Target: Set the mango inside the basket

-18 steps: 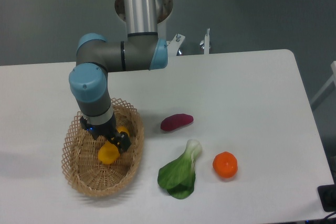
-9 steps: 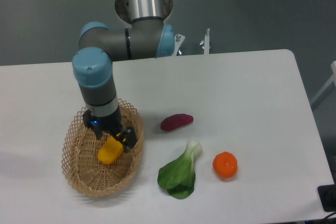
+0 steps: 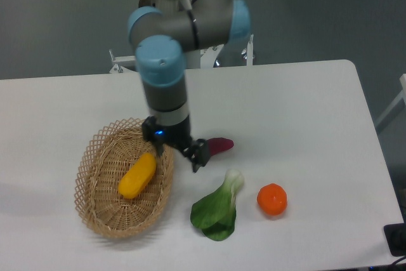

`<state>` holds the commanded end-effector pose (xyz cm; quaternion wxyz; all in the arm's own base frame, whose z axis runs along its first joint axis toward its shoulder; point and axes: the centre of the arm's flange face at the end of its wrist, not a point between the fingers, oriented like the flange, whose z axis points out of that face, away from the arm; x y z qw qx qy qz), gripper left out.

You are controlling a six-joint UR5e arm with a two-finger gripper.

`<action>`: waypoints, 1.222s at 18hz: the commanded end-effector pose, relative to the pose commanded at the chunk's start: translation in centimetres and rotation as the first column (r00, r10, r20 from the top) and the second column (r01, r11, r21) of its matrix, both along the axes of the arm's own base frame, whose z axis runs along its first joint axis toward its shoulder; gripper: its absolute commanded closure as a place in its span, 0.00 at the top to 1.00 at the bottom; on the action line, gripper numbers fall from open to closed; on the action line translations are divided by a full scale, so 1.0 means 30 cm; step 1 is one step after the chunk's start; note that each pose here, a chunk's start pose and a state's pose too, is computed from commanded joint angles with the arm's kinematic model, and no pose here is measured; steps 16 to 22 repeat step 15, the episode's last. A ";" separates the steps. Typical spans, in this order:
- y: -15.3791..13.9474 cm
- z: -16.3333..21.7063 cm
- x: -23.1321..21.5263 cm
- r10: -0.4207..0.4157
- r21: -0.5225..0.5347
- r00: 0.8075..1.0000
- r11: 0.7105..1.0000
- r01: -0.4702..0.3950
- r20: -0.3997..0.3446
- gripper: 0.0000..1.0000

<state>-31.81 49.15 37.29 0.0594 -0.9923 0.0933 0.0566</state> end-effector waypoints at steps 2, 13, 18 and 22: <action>-0.059 0.039 -0.060 -0.017 0.008 0.999 1.000 0.017 0.028 1.00; -0.159 0.180 -0.146 -0.075 -0.023 0.995 0.997 0.077 0.060 1.00; -0.158 0.178 -0.148 -0.074 -0.023 0.996 0.997 0.075 0.058 1.00; -0.158 0.178 -0.148 -0.074 -0.023 0.996 0.997 0.075 0.058 1.00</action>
